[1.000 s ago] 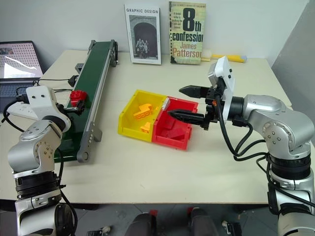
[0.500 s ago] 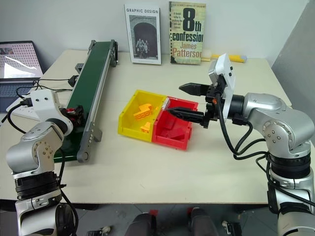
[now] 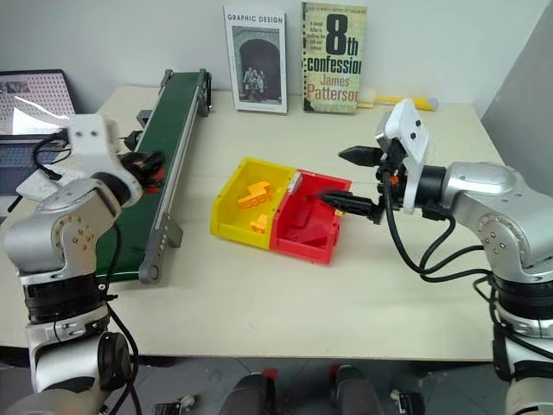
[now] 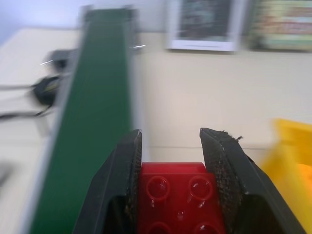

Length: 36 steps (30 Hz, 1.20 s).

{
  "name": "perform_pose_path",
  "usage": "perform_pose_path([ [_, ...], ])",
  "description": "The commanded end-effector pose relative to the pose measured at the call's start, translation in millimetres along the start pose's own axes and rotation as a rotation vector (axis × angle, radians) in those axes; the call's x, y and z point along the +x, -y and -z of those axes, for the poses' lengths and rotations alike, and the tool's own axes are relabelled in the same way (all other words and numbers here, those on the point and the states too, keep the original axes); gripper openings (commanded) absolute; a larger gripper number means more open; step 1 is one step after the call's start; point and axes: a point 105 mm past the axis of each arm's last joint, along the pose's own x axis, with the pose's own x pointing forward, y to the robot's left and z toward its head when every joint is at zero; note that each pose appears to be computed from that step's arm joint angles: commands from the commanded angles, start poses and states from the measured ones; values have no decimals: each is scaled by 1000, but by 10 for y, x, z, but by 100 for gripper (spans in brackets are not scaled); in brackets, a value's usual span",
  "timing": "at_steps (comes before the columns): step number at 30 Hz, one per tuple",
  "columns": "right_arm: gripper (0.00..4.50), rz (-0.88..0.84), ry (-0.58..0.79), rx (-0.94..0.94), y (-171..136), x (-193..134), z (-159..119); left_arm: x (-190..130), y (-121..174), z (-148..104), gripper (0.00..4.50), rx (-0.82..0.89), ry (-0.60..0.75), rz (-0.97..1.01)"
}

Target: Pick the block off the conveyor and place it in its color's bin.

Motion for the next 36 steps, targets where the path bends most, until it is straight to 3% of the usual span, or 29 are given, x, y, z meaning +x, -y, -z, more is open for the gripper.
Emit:
perform_pose_path([
  [1,450,-1,-36,-55,-124,-174,-35,44,712,-123,152,100,16,391],
  [6,450,-12,-89,-16,-331,-272,92,127,1376,2,152,239,-25,723],
  [10,450,32,-101,7,-378,-308,151,300,1523,141,152,304,-42,784],
  [12,450,57,-106,12,-388,-326,170,353,1584,188,222,302,-46,822],
  [20,450,117,-108,30,-382,-373,189,432,1674,118,373,275,-17,886],
  [23,450,125,-108,33,-350,-377,190,405,1590,37,447,279,-5,872],
  [32,450,51,-123,18,-200,-332,246,-123,821,-41,449,453,-60,799],
  [36,450,-5,-121,18,-121,-284,306,-426,440,-86,449,441,-109,723],
])
